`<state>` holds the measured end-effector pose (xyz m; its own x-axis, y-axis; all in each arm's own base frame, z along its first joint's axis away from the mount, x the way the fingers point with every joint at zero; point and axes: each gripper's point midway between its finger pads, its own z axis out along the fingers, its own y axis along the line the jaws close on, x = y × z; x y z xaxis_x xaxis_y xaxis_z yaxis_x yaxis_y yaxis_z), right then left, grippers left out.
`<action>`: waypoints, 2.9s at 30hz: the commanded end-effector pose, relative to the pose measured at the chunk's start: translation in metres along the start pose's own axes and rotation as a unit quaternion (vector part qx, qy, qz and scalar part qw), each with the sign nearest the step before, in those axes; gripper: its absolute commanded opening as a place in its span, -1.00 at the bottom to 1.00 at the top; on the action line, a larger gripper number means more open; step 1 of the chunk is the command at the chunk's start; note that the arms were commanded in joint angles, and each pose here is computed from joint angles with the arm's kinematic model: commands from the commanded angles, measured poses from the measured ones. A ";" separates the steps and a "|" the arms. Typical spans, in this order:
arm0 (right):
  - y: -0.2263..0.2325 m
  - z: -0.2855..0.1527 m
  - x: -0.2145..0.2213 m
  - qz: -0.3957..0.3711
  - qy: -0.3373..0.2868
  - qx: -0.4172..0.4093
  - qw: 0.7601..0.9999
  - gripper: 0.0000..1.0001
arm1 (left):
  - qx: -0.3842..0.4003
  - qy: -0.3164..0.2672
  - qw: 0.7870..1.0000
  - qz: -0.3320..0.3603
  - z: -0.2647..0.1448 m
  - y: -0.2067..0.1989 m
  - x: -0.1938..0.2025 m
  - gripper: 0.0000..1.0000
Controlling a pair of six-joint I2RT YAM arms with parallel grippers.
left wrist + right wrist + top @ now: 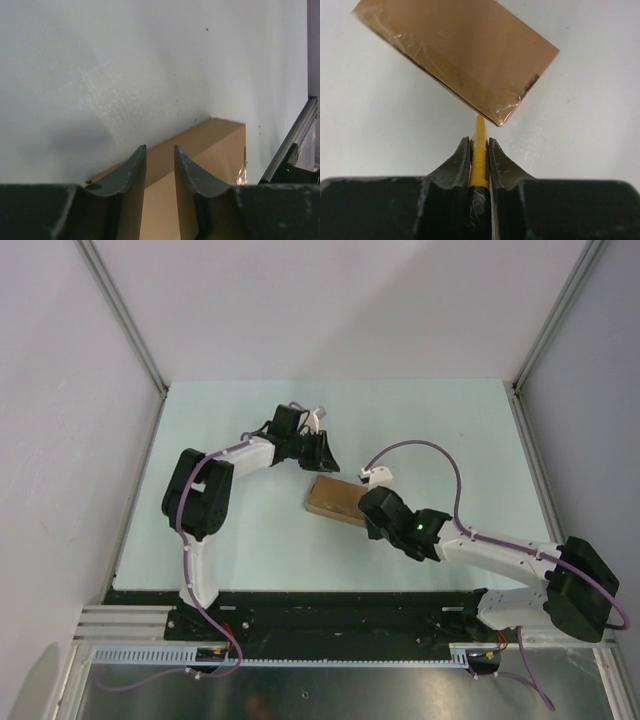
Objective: Unpack the express box
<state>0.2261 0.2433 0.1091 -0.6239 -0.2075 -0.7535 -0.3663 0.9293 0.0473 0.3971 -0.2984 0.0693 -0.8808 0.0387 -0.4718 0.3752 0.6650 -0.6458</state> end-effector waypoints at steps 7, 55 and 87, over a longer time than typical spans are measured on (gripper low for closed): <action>-0.054 0.034 -0.023 0.082 -0.041 0.097 0.991 -1.00 | 0.042 0.029 0.999 0.007 -0.017 -0.015 0.033 -0.34; -0.032 0.023 -0.099 0.123 -0.089 0.048 0.987 -1.00 | 0.029 -0.026 0.999 0.032 -0.023 -0.095 0.014 -0.55; -0.035 0.049 -0.084 0.126 -0.075 0.076 0.986 -1.00 | -0.100 -0.008 0.994 0.031 0.015 -0.037 0.047 -0.47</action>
<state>0.3176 0.2372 0.1259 -0.6041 0.0318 -0.7963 -0.1117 0.9860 0.1241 0.3484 -0.3355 0.0729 -0.8481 0.0644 -0.5258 0.3734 0.7768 -0.5072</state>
